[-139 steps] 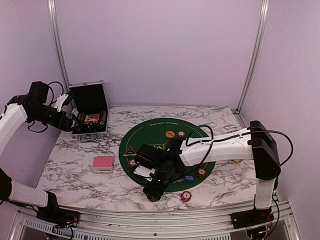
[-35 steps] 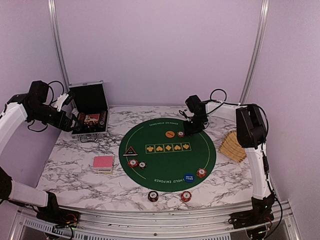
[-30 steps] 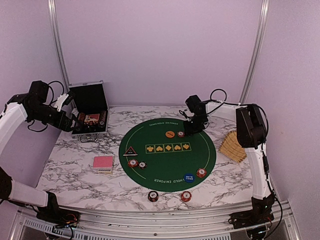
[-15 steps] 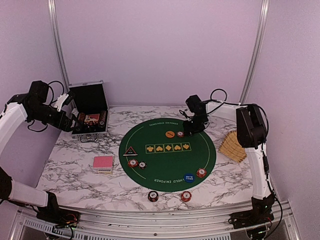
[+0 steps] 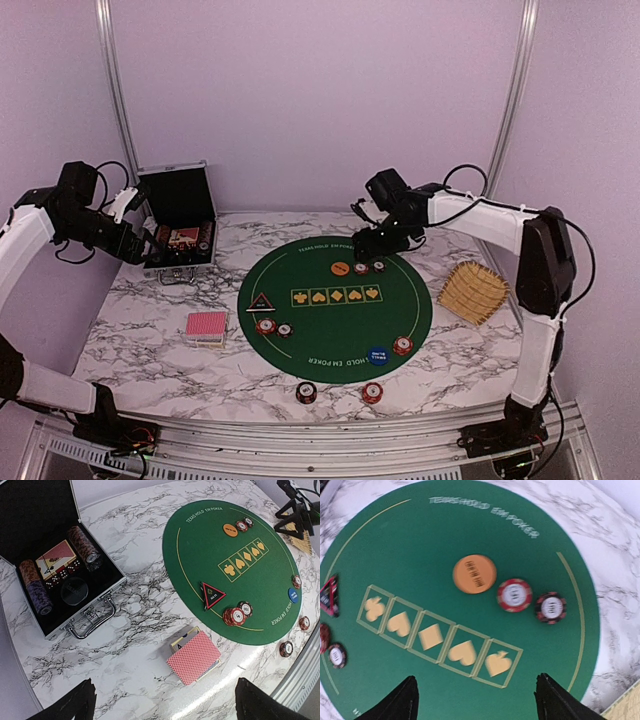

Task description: Distribute texas hold em gaming equipment

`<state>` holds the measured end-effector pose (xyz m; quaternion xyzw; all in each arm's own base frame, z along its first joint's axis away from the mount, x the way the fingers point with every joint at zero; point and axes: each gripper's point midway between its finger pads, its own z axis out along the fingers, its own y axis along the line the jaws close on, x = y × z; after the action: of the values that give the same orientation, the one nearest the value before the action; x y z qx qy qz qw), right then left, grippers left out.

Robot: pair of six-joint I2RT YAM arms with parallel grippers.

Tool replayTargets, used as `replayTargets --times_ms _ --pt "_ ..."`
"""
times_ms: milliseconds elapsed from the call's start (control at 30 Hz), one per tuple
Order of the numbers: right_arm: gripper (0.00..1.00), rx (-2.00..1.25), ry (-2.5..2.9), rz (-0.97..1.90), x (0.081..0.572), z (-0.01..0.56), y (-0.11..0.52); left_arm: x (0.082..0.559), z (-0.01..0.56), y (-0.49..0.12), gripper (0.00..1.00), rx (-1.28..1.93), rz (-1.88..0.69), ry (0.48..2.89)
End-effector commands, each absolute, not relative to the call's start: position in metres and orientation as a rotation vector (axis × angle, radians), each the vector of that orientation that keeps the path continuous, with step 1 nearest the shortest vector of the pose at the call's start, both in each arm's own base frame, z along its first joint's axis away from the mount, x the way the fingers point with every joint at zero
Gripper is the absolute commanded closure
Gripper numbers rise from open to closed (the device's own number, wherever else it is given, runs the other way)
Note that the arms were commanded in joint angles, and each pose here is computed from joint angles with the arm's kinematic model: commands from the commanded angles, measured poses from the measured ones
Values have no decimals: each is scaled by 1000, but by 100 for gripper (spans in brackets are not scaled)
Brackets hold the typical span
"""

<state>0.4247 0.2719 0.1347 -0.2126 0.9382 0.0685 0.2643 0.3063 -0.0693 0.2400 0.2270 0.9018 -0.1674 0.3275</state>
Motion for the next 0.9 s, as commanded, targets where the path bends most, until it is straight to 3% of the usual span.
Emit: replayTargets --times_ms 0,167,367,867 --pt "17 -860 2523 255 336 127 331 301 241 -70 1 613 -448 2368" --pt "9 -1186 2516 389 234 119 376 300 243 -70 1 617 -448 2363" --pt "5 -1440 2505 466 163 102 402 297 244 -72 1 615 -459 2359" --pt "10 -1639 2505 466 128 59 418 294 245 -71 1 611 -454 2364"
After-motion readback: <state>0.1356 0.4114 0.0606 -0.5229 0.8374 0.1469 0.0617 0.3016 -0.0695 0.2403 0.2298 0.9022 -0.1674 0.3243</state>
